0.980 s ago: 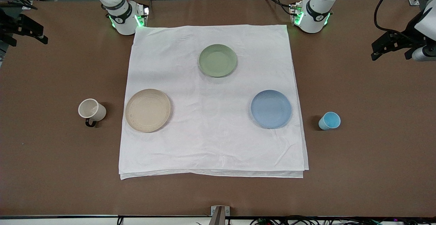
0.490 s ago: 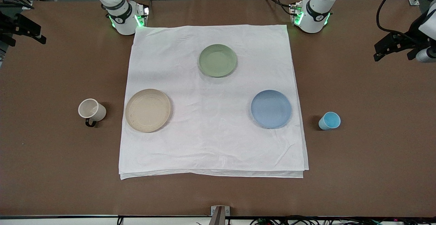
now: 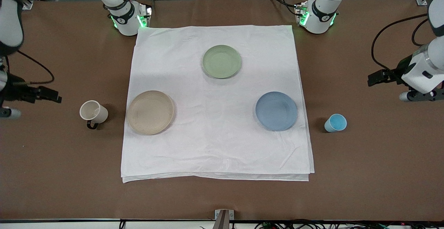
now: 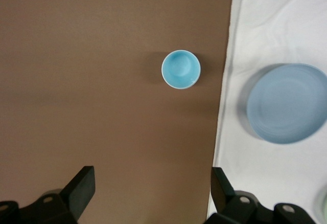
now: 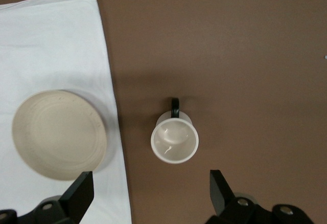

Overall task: Place blue cup in blue plate and white mug in gray plate
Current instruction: 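Reach the right gripper to the white mug while the left gripper reaches the blue cup, then grasp the white mug with the right gripper while the left gripper grasps the cup, then carry the mug over the beige plate while the left gripper carries the cup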

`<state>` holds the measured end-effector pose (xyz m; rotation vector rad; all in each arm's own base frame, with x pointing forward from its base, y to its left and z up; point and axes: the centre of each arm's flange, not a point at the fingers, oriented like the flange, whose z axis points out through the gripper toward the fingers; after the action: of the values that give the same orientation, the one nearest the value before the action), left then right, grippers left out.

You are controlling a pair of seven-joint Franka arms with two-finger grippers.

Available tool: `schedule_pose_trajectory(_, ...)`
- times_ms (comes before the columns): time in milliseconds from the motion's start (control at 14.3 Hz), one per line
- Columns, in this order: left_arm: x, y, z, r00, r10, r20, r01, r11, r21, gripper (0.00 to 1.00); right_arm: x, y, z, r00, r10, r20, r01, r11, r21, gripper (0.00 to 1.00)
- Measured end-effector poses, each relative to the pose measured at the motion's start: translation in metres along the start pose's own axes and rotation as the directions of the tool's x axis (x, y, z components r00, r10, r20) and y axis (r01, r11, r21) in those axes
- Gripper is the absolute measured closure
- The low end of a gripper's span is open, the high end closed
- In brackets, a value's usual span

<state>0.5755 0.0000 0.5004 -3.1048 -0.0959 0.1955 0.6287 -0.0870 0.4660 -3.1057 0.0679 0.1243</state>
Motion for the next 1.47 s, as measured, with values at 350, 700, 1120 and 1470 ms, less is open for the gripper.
schedule_pose_trajectory(350, 0.006, -0.001, 0.107, 0.997, -0.002, -0.077, 0.001, 1.0, -0.011, 0.01, 0.026, 0.031, 0.152, 0.998, 0.043, -0.054, -0.044, 0.999, -0.014, 0.0)
schedule_pose_trajectory(700, 0.027, -0.012, 0.182, 0.991, -0.026, -0.131, 0.022, 0.999, -0.031, 0.16, -0.001, 0.024, 0.23, 0.998, 0.039, -0.053, -0.04, 0.999, -0.018, 0.19)
schedule_pose_trajectory(1120, 0.046, -0.014, 0.245, 0.987, -0.036, -0.154, 0.029, 0.998, -0.047, 0.38, -0.01, 0.022, 0.241, 0.999, 0.039, -0.019, -0.039, 0.999, -0.014, 0.65)
schedule_pose_trajectory(1470, 0.05, -0.01, 0.266, 0.987, -0.048, -0.151, 0.039, 0.997, -0.064, 0.77, -0.004, -0.044, 0.188, 0.986, 0.155, 0.068, -0.159, 0.986, 0.049, 0.81)
